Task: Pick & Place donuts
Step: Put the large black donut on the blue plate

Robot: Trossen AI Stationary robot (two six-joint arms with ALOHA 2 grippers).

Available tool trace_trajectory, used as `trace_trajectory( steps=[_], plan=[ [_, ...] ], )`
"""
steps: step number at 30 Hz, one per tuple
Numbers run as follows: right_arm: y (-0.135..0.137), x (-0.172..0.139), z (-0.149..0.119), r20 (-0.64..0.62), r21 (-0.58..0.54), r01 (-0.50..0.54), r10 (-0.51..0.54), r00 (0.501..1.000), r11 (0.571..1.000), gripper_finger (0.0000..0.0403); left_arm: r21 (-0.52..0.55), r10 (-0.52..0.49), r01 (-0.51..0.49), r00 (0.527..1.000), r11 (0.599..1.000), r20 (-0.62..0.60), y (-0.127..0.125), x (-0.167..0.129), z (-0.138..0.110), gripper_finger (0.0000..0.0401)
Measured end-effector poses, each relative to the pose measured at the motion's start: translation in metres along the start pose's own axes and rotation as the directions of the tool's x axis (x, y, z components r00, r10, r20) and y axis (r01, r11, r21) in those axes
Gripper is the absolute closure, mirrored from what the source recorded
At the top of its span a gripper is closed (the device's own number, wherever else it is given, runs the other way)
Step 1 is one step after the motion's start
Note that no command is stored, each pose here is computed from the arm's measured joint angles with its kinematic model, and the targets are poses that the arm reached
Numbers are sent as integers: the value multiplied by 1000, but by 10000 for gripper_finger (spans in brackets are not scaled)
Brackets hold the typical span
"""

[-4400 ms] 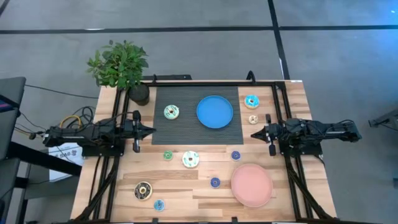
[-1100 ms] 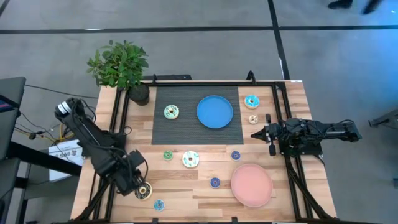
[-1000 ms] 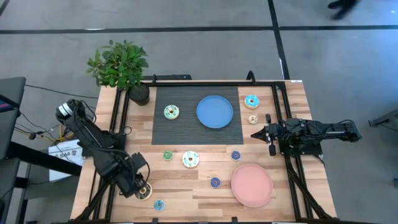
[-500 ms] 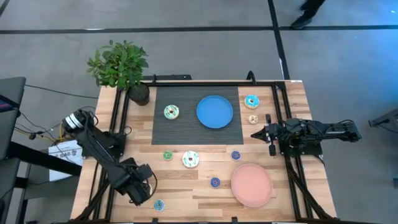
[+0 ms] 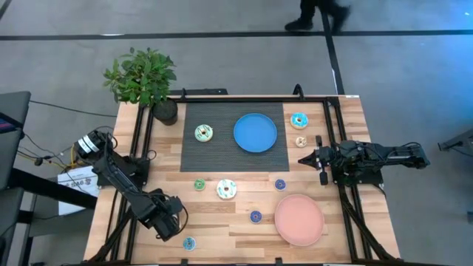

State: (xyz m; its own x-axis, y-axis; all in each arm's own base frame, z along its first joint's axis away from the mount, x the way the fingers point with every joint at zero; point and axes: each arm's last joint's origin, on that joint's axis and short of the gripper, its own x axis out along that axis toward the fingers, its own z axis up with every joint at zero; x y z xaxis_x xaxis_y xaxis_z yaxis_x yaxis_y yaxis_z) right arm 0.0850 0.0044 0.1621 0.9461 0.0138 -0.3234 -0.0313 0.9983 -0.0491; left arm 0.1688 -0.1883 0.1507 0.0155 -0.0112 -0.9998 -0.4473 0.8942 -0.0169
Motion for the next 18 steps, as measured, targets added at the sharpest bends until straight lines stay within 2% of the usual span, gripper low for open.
trace_trajectory(
  steps=[10,18],
  plan=[
    [0,0,0,0,0,0,0,1000,1000,403,2,-1,1,1000,1000,-11,3,5,-1,70],
    [0,0,0,0,0,0,0,1000,1000,403,-2,-20,20,998,1000,-65,2,5,-2,144]
  ],
)
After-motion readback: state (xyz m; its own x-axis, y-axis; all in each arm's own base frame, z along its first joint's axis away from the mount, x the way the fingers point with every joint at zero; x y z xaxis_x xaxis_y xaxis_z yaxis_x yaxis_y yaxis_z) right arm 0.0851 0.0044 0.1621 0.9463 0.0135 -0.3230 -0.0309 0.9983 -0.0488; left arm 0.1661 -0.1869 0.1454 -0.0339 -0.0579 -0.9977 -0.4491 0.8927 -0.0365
